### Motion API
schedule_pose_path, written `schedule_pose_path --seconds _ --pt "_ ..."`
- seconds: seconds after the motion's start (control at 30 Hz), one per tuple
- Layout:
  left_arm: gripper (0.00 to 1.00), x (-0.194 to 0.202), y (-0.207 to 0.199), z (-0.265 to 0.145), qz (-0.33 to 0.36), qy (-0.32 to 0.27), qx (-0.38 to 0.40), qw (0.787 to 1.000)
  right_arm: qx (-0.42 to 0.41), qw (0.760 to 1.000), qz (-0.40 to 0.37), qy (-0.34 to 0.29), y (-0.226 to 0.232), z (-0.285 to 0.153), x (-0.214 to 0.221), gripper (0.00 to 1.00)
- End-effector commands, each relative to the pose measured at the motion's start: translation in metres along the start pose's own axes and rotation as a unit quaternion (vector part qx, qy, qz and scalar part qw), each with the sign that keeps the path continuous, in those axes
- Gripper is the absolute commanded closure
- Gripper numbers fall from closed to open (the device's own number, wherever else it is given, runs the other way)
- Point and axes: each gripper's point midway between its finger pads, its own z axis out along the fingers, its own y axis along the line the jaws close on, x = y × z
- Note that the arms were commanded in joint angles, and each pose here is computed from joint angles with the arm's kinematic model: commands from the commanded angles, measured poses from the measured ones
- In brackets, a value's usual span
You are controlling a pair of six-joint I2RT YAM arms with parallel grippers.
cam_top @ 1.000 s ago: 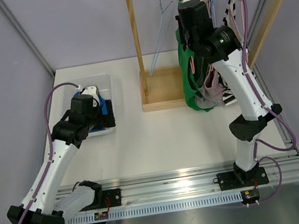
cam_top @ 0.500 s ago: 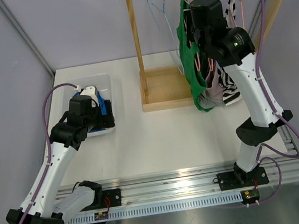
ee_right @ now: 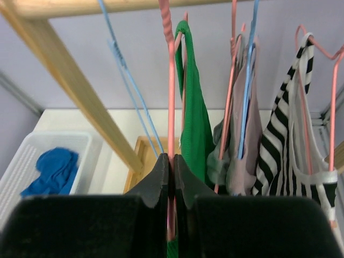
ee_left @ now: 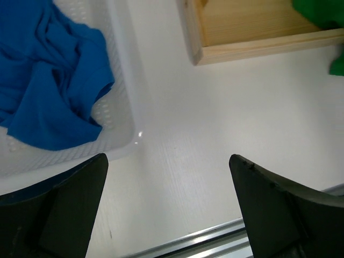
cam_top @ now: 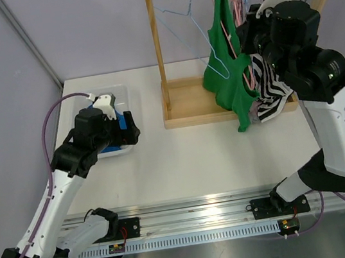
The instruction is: Remove the tank top from the hanger
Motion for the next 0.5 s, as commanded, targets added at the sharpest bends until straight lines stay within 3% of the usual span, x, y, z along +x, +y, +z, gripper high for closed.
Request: schedule_pose_path --seconds 0.0,0.3,0.47 --pt "0.01 -0.051 -0.047 -0.033 0.000 -0.095 0.108 0.990 -0.077 0.996 0.036 -0.025 0.011 -0.039 -0.016 1.00" --pt "0.01 -0.102 -0.129 -0.083 0.006 -0.197 0.281 0.939 -0.214 0.976 0.031 0.027 0.015 -0.134 0.028 1.00" --pt "0.01 -0.125 -0.167 -0.100 0.031 -0.261 0.272 0.926 -0.265 0.961 0.025 0.074 0.015 -0.165 0.077 1.00"
